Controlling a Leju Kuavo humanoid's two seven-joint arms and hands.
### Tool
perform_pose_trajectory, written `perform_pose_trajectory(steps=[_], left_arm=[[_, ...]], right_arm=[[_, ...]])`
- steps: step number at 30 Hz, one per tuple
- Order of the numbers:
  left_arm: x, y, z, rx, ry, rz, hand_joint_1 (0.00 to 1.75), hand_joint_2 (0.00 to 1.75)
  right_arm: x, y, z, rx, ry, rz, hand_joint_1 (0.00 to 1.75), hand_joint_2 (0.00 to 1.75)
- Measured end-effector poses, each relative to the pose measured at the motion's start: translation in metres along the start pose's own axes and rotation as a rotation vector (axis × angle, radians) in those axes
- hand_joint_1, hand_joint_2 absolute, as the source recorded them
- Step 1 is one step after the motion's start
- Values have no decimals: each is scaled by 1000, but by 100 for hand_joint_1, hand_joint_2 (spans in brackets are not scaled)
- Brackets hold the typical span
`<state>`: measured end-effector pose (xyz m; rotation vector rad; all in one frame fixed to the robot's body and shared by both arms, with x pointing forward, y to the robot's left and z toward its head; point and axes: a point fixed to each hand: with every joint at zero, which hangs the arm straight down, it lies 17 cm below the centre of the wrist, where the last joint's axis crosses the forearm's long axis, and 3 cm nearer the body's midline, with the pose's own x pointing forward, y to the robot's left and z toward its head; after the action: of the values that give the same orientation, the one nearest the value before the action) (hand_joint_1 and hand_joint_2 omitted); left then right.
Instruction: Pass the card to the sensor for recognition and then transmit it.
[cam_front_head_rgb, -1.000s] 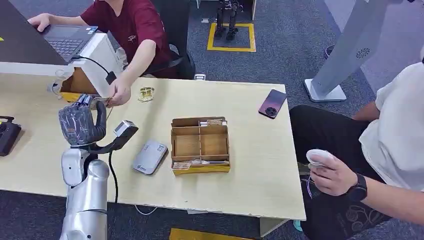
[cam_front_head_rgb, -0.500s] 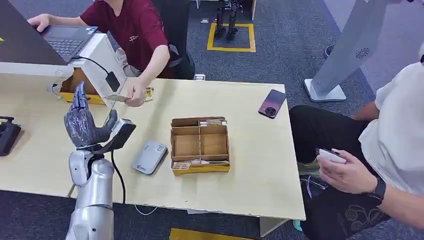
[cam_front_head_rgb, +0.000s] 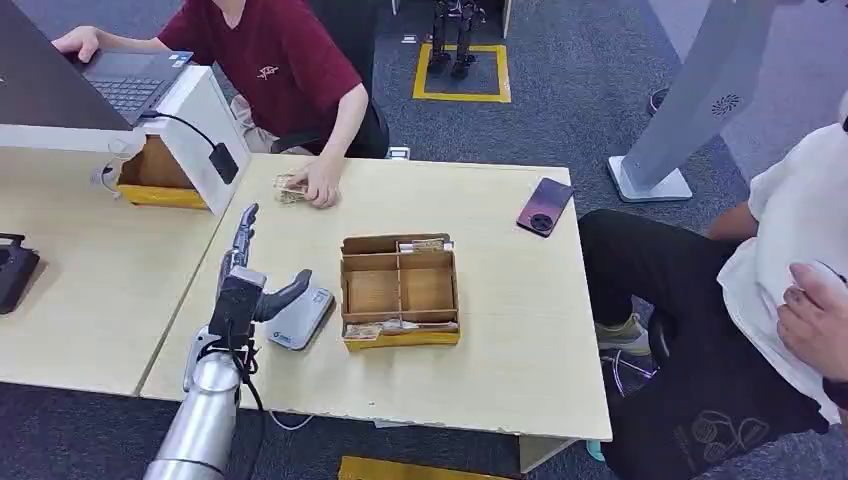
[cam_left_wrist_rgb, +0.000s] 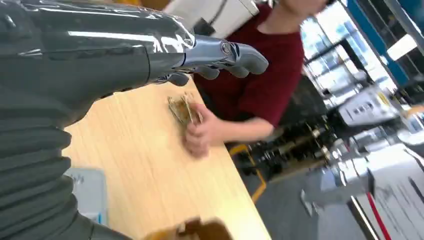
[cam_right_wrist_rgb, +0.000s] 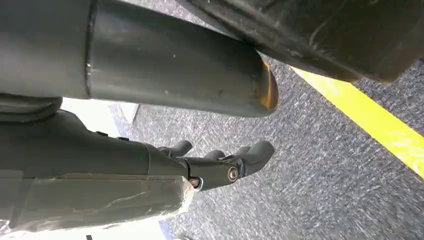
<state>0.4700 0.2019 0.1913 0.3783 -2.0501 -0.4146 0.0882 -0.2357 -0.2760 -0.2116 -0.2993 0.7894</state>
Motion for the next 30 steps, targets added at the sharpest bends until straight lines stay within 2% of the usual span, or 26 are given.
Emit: perform_pose_trajectory(steps=[4, 7, 12, 17, 23, 25, 30], left_arm=[[26, -20, 19, -83, -73, 9, 0, 175], [59, -39, 47, -151, -180, -23, 0, 175], [99, -84, 93, -185, -324, -362, 0, 175], [116, -121, 118, -200, -425, -612, 0, 175], [99, -149, 137, -253, -454, -795, 0, 175], [90, -145, 131, -233, -400, -822, 0, 175], [76, -137, 105, -186, -337, -866, 0, 175]], right_arm=[[-1, 0, 0, -1, 3, -8, 0, 0], [-3, 0, 0, -7, 12, -28, 0, 0], [-5, -2, 0, -17, 26, -40, 0, 0], [-6, -2, 0, -18, 27, -37, 0, 0], [-5, -2, 0, -17, 25, -34, 0, 0], [-5, -2, 0, -16, 25, -33, 0, 0], [-3, -3, 0, -18, 23, -32, 0, 0]])
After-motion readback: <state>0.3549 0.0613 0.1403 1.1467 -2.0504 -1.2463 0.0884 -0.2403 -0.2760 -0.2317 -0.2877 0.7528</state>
